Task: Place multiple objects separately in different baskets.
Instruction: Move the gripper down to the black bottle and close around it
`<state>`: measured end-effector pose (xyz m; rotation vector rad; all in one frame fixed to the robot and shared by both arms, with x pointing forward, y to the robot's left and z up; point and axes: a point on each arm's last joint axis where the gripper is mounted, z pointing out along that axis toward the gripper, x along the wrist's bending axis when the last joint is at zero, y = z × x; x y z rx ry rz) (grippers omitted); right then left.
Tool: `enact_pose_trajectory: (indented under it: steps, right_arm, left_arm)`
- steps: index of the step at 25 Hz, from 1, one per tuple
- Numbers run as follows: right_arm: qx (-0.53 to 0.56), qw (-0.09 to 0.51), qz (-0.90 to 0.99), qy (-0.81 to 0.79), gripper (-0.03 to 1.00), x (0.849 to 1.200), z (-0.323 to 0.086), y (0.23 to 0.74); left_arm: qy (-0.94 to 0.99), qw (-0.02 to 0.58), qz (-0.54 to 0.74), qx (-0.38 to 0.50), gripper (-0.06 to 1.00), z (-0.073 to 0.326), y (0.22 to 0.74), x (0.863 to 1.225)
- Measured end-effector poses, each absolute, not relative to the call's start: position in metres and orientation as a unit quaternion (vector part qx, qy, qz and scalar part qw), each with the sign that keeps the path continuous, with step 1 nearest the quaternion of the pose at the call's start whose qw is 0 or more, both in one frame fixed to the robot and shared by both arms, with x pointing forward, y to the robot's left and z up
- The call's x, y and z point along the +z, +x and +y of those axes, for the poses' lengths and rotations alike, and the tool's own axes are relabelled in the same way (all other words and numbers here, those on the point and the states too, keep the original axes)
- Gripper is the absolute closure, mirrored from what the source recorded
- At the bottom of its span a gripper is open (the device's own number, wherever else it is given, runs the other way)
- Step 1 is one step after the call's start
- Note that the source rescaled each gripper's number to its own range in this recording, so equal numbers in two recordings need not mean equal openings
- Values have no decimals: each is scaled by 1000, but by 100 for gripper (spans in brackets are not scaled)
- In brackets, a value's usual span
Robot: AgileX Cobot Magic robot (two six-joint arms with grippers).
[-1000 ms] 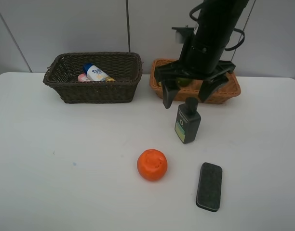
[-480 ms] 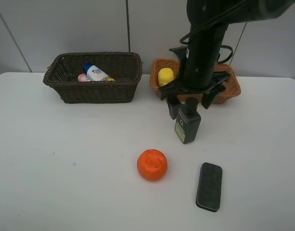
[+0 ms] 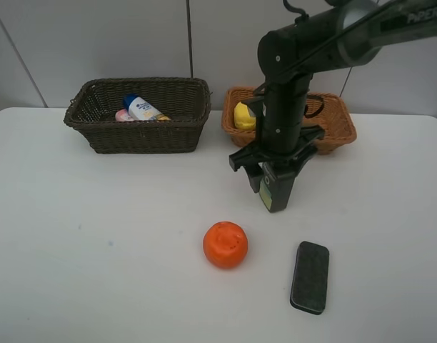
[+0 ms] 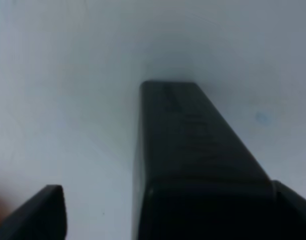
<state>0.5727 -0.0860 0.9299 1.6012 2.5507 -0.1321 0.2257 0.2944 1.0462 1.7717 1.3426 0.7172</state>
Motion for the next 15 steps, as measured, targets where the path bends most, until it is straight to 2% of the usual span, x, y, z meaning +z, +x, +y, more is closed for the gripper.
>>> enact_pose_trajectory:
  steps: [3, 4, 11, 13, 15]
  right_arm:
    - [-45, 68, 845, 528, 87, 930, -87, 574]
    - [-46, 68, 845, 529, 97, 930, -87, 574]
    - [-45, 66, 844, 531, 96, 938, -88, 572]
    - [-29, 71, 842, 534, 96, 956, -88, 571]
    - [28, 95, 838, 537, 96, 993, -85, 575]
  left_arm:
    - [698, 392, 529, 282, -3, 294, 226, 1046]
    - [698, 392, 529, 282, -3, 294, 226, 1046]
    - [698, 392, 529, 282, -3, 294, 226, 1046]
    - [698, 392, 529, 282, -3, 294, 226, 1046]
    - [698, 392, 529, 282, -3, 294, 226, 1046]
